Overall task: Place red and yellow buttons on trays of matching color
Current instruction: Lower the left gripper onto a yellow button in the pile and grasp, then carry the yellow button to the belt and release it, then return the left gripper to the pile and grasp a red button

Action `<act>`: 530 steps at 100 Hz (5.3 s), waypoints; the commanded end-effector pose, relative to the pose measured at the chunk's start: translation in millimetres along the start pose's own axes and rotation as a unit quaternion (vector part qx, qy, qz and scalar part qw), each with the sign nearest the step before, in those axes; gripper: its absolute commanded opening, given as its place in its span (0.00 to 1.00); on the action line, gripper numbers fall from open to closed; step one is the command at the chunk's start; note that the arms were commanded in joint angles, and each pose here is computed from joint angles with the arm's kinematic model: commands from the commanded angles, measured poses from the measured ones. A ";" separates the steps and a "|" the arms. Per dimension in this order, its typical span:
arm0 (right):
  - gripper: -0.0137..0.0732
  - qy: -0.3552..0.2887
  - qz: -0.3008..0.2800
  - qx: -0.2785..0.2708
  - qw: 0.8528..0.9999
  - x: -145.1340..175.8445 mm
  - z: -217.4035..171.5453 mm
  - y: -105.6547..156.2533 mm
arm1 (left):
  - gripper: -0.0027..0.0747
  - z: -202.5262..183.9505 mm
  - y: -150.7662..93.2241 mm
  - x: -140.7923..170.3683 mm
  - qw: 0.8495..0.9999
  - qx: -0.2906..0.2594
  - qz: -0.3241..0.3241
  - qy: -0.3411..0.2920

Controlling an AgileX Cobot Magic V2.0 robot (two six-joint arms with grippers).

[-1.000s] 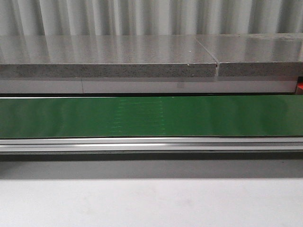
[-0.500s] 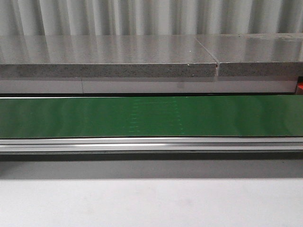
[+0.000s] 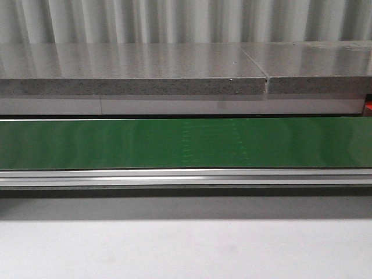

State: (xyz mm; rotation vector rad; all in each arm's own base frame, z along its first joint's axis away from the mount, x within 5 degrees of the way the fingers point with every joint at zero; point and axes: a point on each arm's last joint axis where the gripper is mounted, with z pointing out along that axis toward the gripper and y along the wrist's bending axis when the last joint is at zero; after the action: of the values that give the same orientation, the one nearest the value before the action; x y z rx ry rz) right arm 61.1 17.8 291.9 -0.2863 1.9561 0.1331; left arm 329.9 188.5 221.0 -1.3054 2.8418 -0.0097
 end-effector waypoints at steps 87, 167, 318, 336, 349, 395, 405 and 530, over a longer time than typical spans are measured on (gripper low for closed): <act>0.08 -0.039 -0.005 0.005 0.999 -12.1 -2.5 -1.2 | 0.43 -12.9 -3.5 0.4 1.000 0.025 -0.012 -0.002; 0.08 -0.039 -0.005 0.005 0.999 -12.1 -2.5 -1.2 | 0.29 -130.3 -18.9 50.0 0.979 0.075 0.111 -0.151; 0.08 -0.039 -0.005 0.005 0.999 -12.1 -2.5 -1.2 | 0.69 -139.8 -123.4 112.3 0.919 0.186 0.310 -0.155; 0.08 -0.039 -0.005 0.005 0.999 -12.1 -2.5 -1.2 | 0.69 -164.5 -106.3 113.7 0.912 0.181 0.296 -0.220; 0.08 -0.039 -0.005 0.005 0.999 -12.1 -2.5 -1.2 | 0.69 -167.9 -85.6 103.6 0.926 0.142 0.262 -0.232; 0.08 -0.039 -0.005 0.005 0.999 -12.1 -2.5 -1.2 | 0.69 -124.0 -33.5 46.5 0.972 0.061 0.171 -0.149; 0.08 -0.039 -0.005 0.005 0.999 -12.1 -2.5 -1.2 | 0.68 -107.3 -32.1 34.9 0.977 0.053 0.163 -0.128; 0.08 -0.039 -0.005 0.005 0.999 -12.1 -2.5 -1.2 | 0.32 -12.6 -40.6 -25.2 0.981 0.016 0.157 -0.117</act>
State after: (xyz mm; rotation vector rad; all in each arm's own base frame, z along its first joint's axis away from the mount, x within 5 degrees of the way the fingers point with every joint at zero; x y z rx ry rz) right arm 61.1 17.8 291.9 -0.2879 1.9558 0.1320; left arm 376.5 179.8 204.4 -0.7879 2.8949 0.0727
